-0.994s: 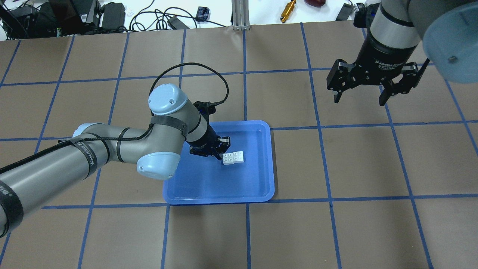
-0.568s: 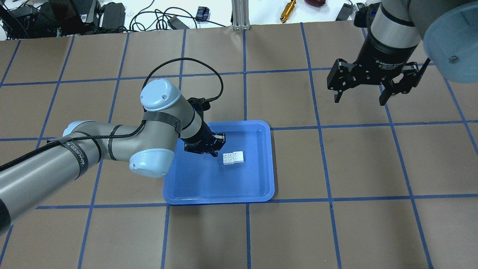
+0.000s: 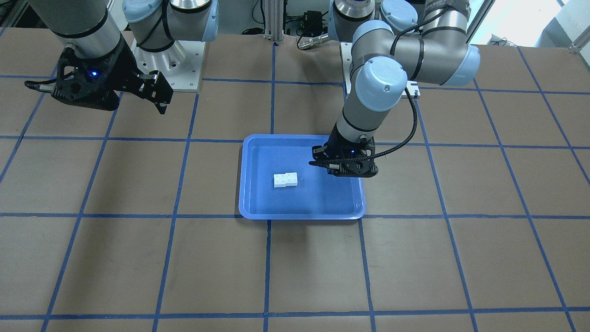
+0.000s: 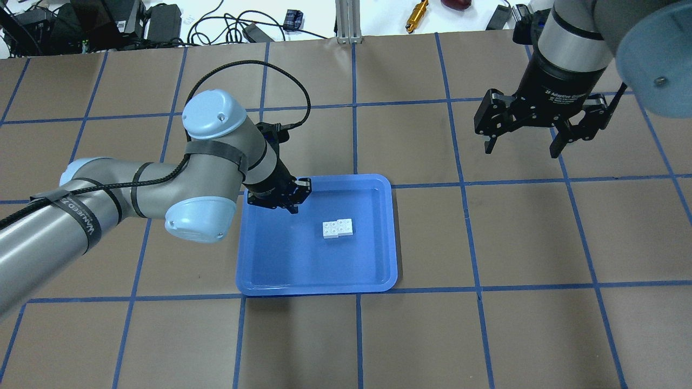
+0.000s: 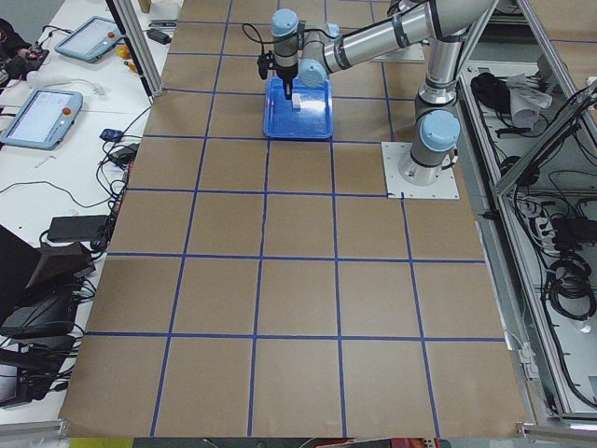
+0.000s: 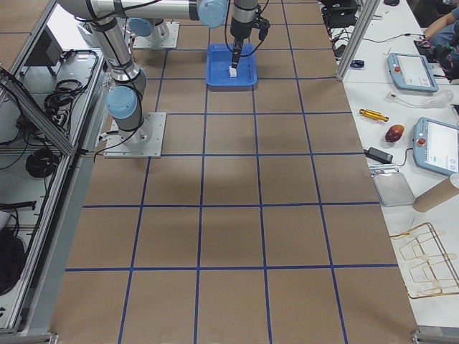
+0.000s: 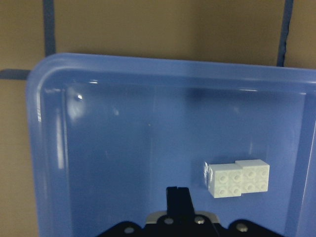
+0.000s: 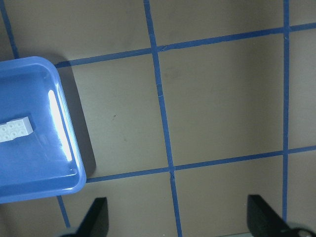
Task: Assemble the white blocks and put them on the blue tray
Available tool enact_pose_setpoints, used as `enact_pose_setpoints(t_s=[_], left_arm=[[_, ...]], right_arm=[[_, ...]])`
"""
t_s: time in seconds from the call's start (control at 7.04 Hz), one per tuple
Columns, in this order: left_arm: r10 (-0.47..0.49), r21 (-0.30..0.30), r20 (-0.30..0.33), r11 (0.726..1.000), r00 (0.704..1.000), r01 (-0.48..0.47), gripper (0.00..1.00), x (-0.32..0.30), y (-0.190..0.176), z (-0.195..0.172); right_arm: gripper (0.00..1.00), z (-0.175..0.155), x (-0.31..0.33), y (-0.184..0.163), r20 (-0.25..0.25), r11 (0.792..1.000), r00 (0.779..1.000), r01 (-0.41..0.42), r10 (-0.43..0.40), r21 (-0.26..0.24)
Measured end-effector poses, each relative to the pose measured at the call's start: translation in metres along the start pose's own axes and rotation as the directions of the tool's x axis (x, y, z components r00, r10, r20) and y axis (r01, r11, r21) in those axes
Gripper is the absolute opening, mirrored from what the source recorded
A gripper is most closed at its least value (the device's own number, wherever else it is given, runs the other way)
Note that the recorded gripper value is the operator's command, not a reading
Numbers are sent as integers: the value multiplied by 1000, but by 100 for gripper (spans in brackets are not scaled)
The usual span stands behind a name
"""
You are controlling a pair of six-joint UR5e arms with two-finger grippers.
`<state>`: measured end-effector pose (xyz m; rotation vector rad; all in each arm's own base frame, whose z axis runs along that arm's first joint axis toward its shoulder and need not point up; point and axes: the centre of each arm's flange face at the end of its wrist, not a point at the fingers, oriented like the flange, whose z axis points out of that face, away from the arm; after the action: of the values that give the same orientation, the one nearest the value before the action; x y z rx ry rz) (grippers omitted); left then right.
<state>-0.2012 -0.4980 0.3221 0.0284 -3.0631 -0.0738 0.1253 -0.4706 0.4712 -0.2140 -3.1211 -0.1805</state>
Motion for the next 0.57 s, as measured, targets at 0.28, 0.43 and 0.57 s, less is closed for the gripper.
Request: enact_pose_setpoints(t_s=[0.28,0.43,0.57], left_arm=[[68,-29,40,997,997,-67,0,-27,-9,-94],[82,-13,45,997,996,-81,2,-37,-3,-129],[87,14,49,996,995,-88,10,-41,8,-156]], right_arm=[[100,-4,-1,4,16,1000,1000,18,-19,6],[100,-6,-2,5,32,999,998,48,-48,9],[100,-7,-3,6,40,997,996,76,-77,14]])
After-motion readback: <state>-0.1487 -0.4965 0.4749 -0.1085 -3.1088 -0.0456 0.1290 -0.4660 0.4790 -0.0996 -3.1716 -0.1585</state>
